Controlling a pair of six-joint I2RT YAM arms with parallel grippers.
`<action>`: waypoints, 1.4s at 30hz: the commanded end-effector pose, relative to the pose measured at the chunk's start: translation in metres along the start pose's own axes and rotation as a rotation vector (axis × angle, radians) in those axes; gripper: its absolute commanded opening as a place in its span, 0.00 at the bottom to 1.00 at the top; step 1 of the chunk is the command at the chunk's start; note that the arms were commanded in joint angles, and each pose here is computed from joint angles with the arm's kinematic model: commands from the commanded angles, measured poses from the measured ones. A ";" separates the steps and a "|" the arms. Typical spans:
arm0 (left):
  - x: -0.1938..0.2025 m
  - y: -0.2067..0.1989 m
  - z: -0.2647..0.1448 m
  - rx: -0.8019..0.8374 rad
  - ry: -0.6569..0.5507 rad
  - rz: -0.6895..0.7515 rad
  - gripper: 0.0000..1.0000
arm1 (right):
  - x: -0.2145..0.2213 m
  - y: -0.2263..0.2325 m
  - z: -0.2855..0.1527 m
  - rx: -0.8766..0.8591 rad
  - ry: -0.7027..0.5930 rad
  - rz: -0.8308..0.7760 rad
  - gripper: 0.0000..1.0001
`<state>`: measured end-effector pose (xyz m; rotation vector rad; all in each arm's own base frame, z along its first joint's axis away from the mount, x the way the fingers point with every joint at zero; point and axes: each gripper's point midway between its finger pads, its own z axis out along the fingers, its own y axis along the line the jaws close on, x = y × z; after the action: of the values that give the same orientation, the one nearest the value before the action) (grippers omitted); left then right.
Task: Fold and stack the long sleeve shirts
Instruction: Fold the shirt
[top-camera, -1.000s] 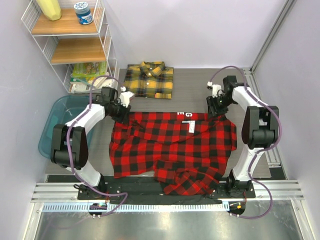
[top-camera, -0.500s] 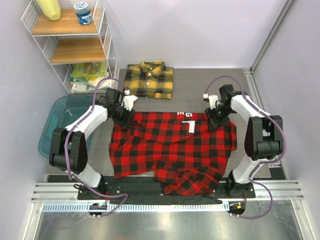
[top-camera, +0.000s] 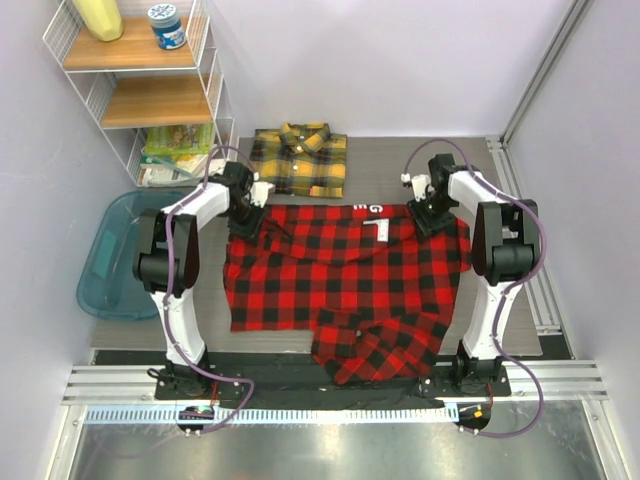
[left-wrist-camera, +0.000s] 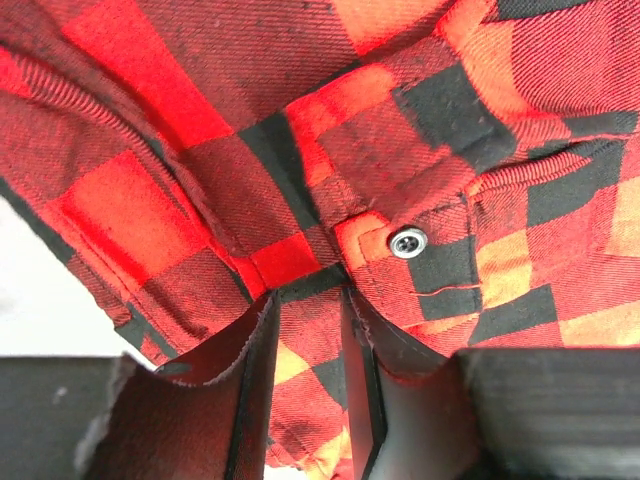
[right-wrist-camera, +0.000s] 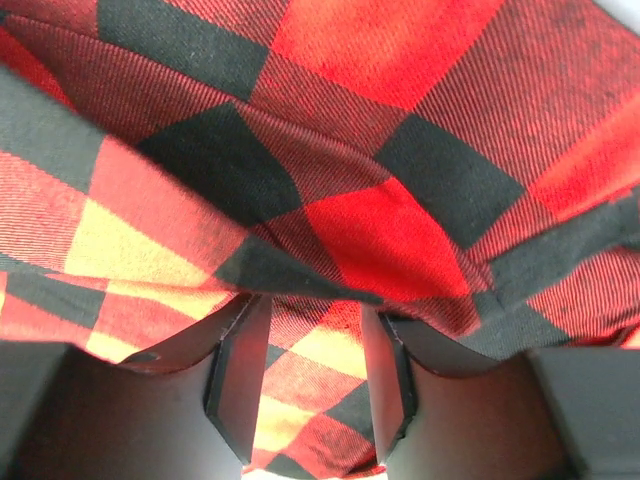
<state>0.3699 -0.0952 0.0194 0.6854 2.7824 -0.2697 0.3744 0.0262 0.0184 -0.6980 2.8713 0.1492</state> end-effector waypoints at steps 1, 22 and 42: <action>-0.015 0.031 0.009 -0.033 -0.007 -0.057 0.33 | -0.060 -0.039 -0.006 0.128 -0.158 -0.042 0.49; 0.068 -0.264 -0.086 0.497 -0.265 0.840 0.73 | 0.097 0.117 -0.128 -0.235 -0.232 -0.260 0.68; 0.057 -0.330 -0.006 0.706 -0.240 1.114 0.77 | 0.076 0.119 -0.135 -0.280 -0.241 -0.200 0.67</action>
<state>0.1625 -0.3384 0.0390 1.9841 1.7962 -0.8986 0.2262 0.0748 0.1336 -0.9574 2.5792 0.5569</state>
